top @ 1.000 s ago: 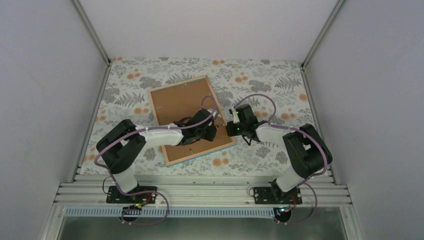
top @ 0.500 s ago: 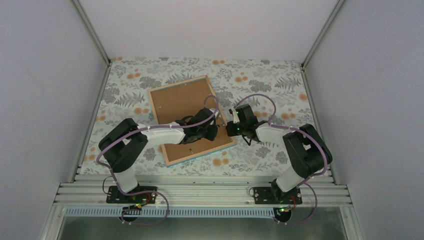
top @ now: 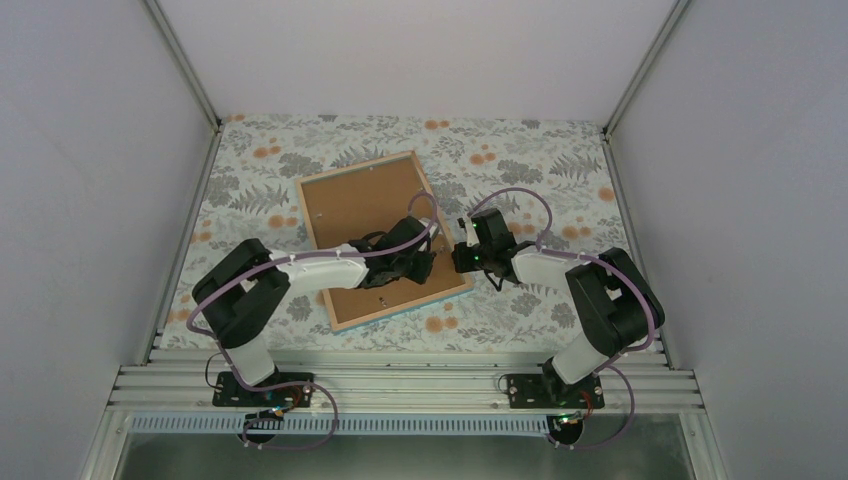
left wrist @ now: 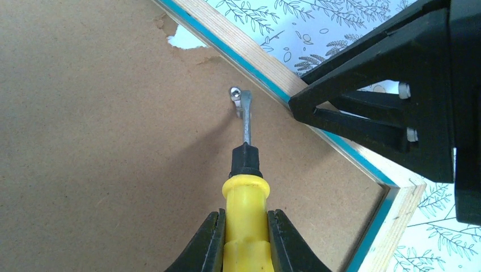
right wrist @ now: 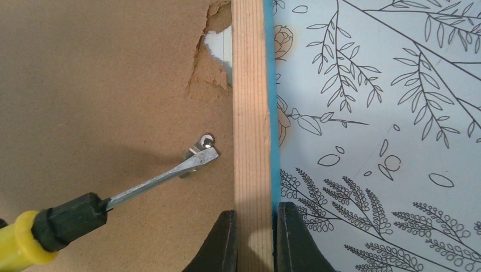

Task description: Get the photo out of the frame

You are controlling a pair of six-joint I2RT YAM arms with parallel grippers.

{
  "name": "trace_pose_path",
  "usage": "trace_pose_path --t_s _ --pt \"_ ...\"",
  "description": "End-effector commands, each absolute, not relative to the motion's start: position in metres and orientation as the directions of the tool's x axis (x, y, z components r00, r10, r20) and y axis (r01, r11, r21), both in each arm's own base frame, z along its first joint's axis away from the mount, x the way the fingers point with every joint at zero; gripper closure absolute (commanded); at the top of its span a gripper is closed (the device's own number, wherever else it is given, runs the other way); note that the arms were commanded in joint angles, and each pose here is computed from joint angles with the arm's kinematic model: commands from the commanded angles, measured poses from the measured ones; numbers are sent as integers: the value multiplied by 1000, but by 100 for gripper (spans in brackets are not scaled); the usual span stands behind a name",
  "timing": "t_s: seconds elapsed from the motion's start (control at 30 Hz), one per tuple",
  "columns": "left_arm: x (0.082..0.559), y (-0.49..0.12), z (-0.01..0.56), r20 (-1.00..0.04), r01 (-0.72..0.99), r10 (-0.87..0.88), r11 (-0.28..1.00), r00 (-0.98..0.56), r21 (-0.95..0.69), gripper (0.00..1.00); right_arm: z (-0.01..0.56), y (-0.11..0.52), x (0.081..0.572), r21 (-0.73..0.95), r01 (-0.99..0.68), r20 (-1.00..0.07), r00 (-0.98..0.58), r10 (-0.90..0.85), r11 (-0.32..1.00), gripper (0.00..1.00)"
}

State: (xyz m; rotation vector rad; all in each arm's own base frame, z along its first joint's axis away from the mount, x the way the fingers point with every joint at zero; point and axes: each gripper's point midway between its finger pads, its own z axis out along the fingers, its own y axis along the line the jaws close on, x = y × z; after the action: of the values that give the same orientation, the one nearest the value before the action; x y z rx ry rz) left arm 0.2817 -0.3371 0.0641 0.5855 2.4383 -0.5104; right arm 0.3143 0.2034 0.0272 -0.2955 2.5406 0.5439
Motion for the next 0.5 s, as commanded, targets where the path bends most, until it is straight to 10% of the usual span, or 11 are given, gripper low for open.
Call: trace_pose_path --t_s 0.0,0.47 --pt "275 -320 60 -579 508 339 848 -742 -154 98 8 196 305 312 -272 -478 -873 -96 910 96" --pt "278 -306 98 -661 472 257 865 -705 -168 98 12 198 299 332 -280 -466 -879 -102 901 96"
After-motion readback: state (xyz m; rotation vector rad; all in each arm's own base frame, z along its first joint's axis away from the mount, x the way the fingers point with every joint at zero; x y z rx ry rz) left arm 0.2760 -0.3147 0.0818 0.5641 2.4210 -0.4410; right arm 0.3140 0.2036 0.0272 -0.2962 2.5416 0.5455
